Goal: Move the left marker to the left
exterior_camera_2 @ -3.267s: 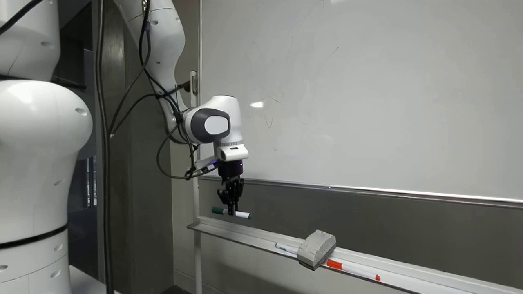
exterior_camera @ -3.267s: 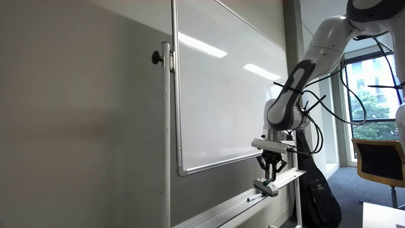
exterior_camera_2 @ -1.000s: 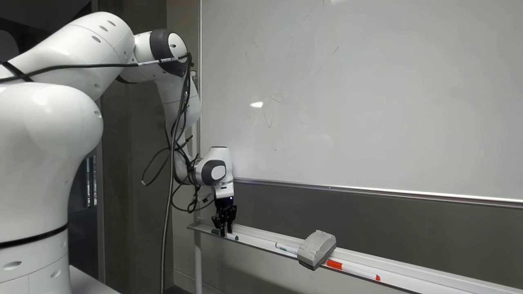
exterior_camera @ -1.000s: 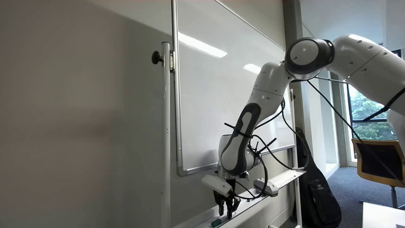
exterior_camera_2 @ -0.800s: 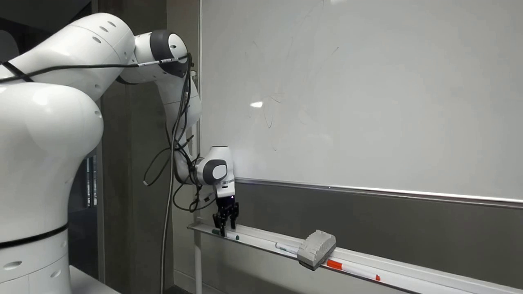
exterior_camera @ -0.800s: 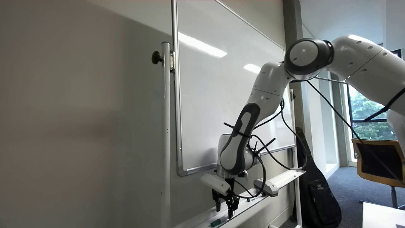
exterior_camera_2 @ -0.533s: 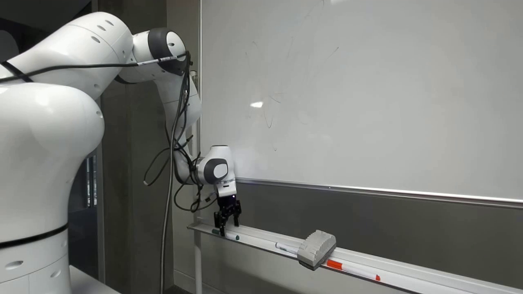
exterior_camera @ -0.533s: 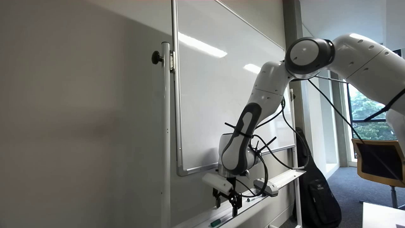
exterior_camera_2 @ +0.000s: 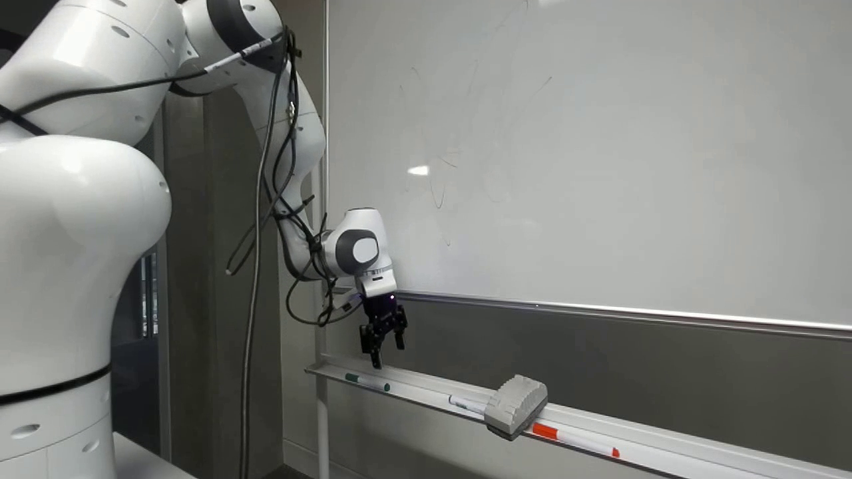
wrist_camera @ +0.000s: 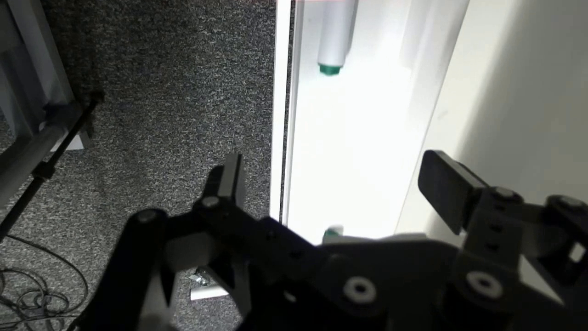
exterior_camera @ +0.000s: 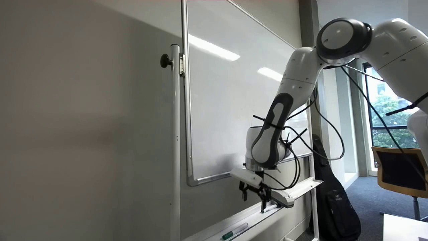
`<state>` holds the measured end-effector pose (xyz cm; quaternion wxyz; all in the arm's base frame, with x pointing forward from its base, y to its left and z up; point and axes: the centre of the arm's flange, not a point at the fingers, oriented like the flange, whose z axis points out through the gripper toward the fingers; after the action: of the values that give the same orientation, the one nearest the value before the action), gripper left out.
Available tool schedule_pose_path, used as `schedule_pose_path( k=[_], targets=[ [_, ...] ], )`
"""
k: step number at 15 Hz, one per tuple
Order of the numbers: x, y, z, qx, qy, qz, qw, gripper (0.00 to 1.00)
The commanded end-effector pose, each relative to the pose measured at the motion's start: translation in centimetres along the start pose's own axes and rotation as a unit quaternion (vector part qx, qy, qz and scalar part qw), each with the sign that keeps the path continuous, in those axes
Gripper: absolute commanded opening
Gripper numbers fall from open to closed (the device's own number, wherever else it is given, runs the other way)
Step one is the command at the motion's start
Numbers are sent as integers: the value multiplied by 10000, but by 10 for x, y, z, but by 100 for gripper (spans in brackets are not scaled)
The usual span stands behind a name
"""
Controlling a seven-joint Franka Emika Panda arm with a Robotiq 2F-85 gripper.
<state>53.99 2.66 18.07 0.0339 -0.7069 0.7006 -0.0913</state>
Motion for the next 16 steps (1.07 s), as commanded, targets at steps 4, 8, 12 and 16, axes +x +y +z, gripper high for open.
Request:
schedule_pose_path(
  k=[4, 8, 12, 16],
  targets=[
    [97, 76, -83, 114, -57, 317, 9994, 100],
    [144, 105, -97, -142, -179, 428, 9988, 100],
    [170, 122, -105, -421, -380, 338, 9978, 100],
    [167, 108, -93, -349, -220, 411, 9983, 100]
  ],
)
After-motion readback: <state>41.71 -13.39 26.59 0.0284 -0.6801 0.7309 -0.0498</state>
